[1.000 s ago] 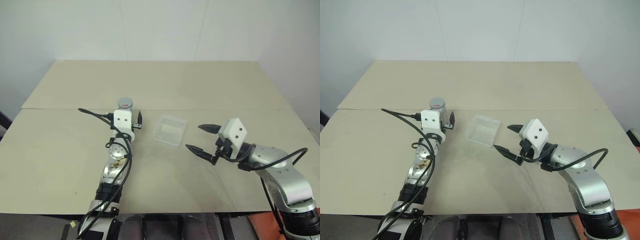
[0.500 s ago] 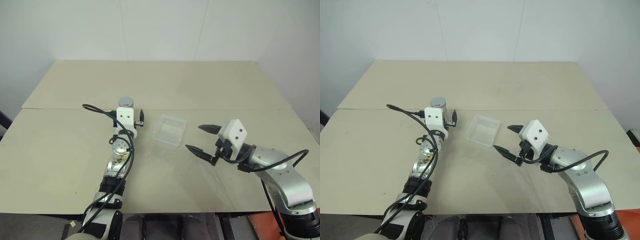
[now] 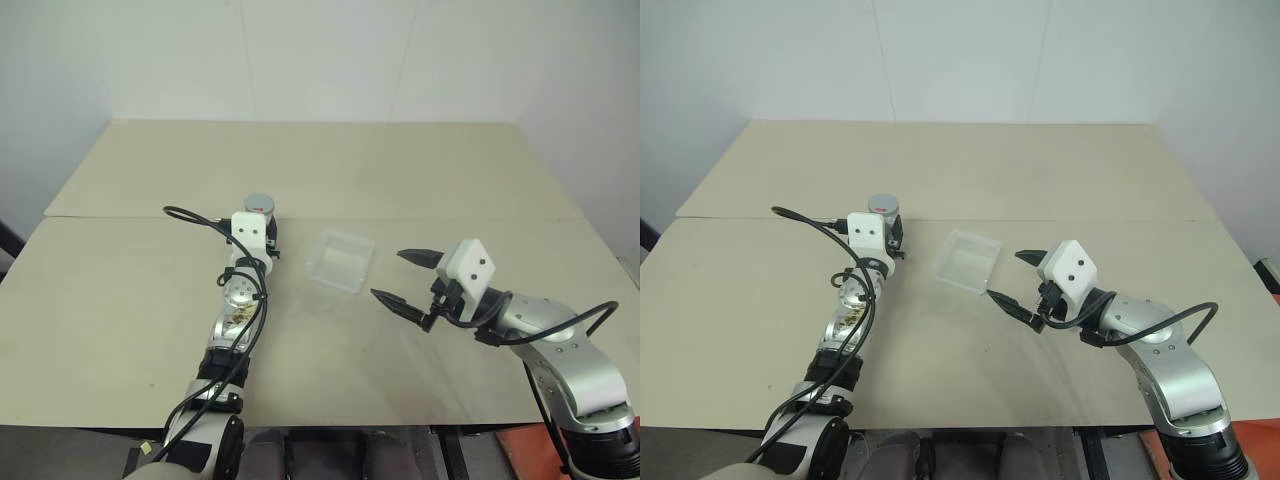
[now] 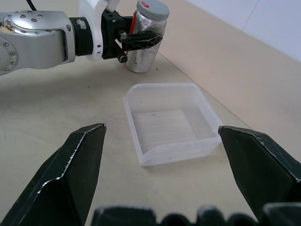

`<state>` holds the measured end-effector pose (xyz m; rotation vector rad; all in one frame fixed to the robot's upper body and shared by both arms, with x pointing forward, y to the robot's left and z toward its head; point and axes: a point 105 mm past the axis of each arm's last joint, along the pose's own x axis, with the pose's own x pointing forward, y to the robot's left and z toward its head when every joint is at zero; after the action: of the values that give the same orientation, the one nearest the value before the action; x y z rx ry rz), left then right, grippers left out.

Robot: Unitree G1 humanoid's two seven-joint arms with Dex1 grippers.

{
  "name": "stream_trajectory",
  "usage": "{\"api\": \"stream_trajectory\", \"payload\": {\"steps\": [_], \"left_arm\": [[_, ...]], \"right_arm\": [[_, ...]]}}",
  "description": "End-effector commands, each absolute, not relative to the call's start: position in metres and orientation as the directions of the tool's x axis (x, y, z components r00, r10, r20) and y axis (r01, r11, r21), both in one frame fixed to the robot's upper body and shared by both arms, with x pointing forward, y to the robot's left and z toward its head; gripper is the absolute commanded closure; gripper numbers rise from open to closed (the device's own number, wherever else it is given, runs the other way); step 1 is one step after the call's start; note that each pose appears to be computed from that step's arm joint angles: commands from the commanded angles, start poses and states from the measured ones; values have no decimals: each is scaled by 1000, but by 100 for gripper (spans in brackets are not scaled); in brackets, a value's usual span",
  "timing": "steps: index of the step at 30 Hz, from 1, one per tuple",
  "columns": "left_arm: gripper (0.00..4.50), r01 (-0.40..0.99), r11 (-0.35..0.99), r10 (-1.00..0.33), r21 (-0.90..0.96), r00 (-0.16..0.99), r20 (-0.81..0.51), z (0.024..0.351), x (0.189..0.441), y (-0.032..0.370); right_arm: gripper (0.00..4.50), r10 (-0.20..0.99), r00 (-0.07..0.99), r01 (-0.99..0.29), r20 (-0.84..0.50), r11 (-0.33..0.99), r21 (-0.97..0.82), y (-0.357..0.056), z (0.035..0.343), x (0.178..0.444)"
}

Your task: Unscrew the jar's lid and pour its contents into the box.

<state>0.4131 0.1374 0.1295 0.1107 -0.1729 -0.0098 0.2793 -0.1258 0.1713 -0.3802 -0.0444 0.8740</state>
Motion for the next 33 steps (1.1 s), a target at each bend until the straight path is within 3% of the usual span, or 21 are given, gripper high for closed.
{"api": "stream_trajectory", "payload": {"steps": [1, 8, 11, 17, 24, 33], "left_arm": [[256, 66, 991, -93, 117, 966, 240, 156, 414, 137], [256, 381, 907, -412, 179, 888, 202, 178, 390, 149], [256, 532, 839, -544, 115, 818, 186, 188, 370, 157], [256, 817, 570, -819, 86, 556, 140, 196, 321, 159], [256, 902, 397, -918, 171, 393, 62, 184, 313, 141], [256, 930, 293, -956, 221, 287, 58, 186, 310, 120]], "right_arm": [[0, 761, 644, -727, -71, 581, -367, -122, 183, 276], [0, 784, 620, -739, -25, 573, -355, -113, 192, 278], [0, 803, 595, -755, -15, 553, -353, -107, 196, 279], [0, 862, 504, -812, 49, 492, -314, -85, 217, 281], [0, 912, 402, -868, 81, 407, -285, -55, 237, 282], [0, 945, 322, -894, 57, 323, -311, -23, 242, 279]]}}
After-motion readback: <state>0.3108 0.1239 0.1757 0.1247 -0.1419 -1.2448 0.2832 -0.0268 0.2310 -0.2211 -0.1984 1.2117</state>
